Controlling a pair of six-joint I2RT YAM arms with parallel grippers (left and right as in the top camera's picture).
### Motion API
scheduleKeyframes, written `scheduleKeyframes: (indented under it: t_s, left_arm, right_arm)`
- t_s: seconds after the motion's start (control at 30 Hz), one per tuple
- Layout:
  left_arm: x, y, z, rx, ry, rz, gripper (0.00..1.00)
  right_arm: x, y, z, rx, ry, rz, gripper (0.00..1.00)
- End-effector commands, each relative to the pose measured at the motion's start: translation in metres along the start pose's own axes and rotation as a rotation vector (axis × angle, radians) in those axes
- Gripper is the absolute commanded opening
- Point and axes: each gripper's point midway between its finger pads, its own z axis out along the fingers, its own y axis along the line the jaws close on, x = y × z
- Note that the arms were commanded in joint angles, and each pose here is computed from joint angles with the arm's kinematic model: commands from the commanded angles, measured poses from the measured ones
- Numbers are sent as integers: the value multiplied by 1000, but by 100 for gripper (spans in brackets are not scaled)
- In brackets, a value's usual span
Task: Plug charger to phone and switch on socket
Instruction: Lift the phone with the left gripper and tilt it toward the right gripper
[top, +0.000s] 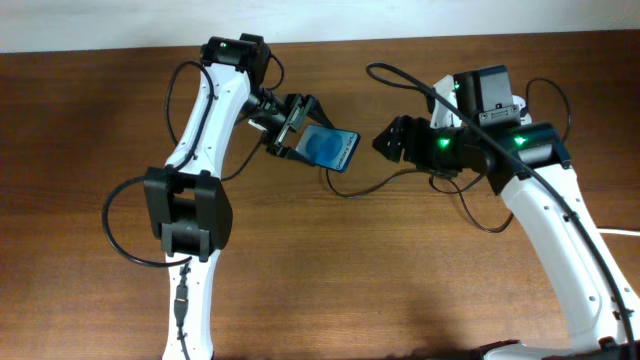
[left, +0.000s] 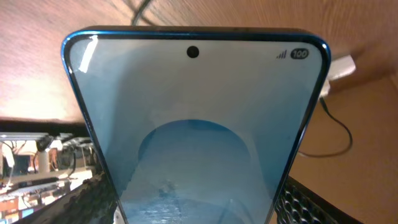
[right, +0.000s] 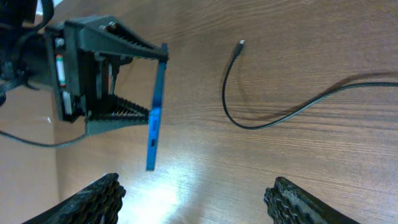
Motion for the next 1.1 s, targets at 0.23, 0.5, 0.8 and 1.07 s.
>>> scheduleKeyframes:
  t_s: [0.23,0.5,0.8,1.07]
  left_arm:
    - [57,-30,-16,175,286,68,0]
    - [82,-42,-29,271,437,128,0]
    - [82,-42,-29,290,427,208,0]
    - [82,-42,-29,290,427,209,0]
  right_arm:
    - [-22,-25,-13,74,-79,67,79]
    - [-23,-31,-13,109,-90,71,79]
    - [-25,-32,-14,109,-99,84,79]
    - [-43,-58,-24,197,-190,204,80]
